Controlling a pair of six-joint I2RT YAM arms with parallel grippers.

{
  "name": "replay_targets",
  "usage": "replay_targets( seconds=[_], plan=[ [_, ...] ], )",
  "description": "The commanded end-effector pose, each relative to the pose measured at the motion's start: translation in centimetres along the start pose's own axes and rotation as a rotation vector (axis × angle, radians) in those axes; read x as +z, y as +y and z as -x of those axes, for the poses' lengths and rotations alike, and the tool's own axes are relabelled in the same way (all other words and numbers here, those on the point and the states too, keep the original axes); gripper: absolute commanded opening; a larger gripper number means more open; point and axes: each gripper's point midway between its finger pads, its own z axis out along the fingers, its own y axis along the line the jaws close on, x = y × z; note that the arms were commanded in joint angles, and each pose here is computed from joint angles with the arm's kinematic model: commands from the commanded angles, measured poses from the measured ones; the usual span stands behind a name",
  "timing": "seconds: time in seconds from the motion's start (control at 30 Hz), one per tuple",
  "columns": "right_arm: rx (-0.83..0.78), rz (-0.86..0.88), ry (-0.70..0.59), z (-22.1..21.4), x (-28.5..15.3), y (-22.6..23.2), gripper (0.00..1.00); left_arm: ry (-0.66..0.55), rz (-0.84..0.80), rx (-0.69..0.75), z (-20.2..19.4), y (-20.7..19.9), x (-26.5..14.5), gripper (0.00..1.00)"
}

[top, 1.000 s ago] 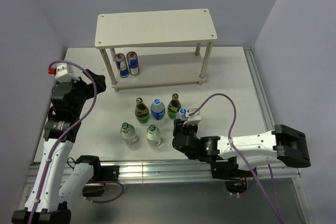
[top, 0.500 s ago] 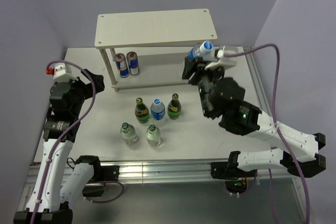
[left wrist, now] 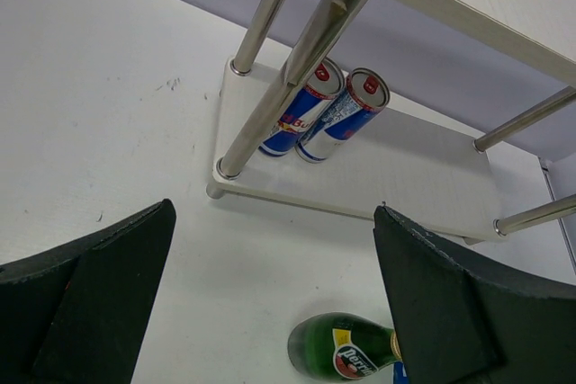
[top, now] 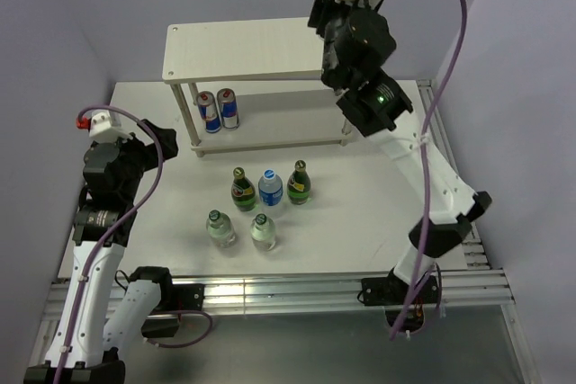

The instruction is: Place and organize the beverage onto the shelf

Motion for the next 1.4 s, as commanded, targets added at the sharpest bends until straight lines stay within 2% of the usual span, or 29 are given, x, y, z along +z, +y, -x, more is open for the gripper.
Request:
replay_targets(
  seconds=[0.0,0.03,0.1,0.3,0.63,0.97,1.03,1.07,1.1,1.17,1.2,1.3,1.37],
  plan=[
    [0.088,0.037,-0.119,5.2,1.9,-0.2,0.0,-0.033,-0.013,0.02,0.9,-0.2,-0.5,0.99],
    [0.069,0.023,-0.1,3.6,3.4,0.2,0.0,-0.03,-0.013,0.02,0.8,-0.2,-0.5,0.99],
    [0.08,0.025,-0.109,3.9,4.2,0.1,0.0,-0.028,-0.01,0.019,0.8,-0.1,-0.5,0.99],
    [0.141,0.022,-0.045,0.2,7.2,-0.6,0.0,-0.031,-0.006,0.022,0.8,0.0,-0.6,0.99],
    [0.146,0.011,0.033,-2.4,7.9,-1.3,0.0,-0.03,-0.004,0.021,0.9,0.1,-0.6,0.99],
    [0.115,-0.006,0.16,-7.8,9.1,-1.8,0.01,-0.025,0.0,0.018,0.8,0.2,-0.4,0.99],
    [0.111,-0.002,0.167,-8.2,9.1,-1.8,0.13,-0.026,0.001,0.018,0.8,0.3,-0.4,0.99],
    [0.107,-0.001,0.174,-8.6,9.2,-1.7,0.23,-0.024,0.002,0.018,0.8,0.3,-0.4,0.99],
    [0.103,0.0,0.178,-8.8,9.2,-1.7,0.39,-0.026,0.001,0.019,0.8,0.3,-0.4,0.99],
    [0.093,0.009,0.186,-9.3,9.3,-1.5,0.53,-0.025,0.003,0.019,0.8,0.3,-0.4,0.99],
    [0.089,0.01,0.19,-9.6,9.4,-1.4,0.65,-0.024,0.004,0.018,0.8,0.3,-0.4,0.99],
    [0.08,0.016,0.198,-10.1,9.5,-1.2,0.85,-0.024,0.007,0.017,0.8,0.4,-0.3,0.99],
    [0.072,0.015,0.206,-10.7,9.6,-1.1,0.91,-0.025,0.006,0.019,0.8,0.4,-0.4,0.99]
  ],
)
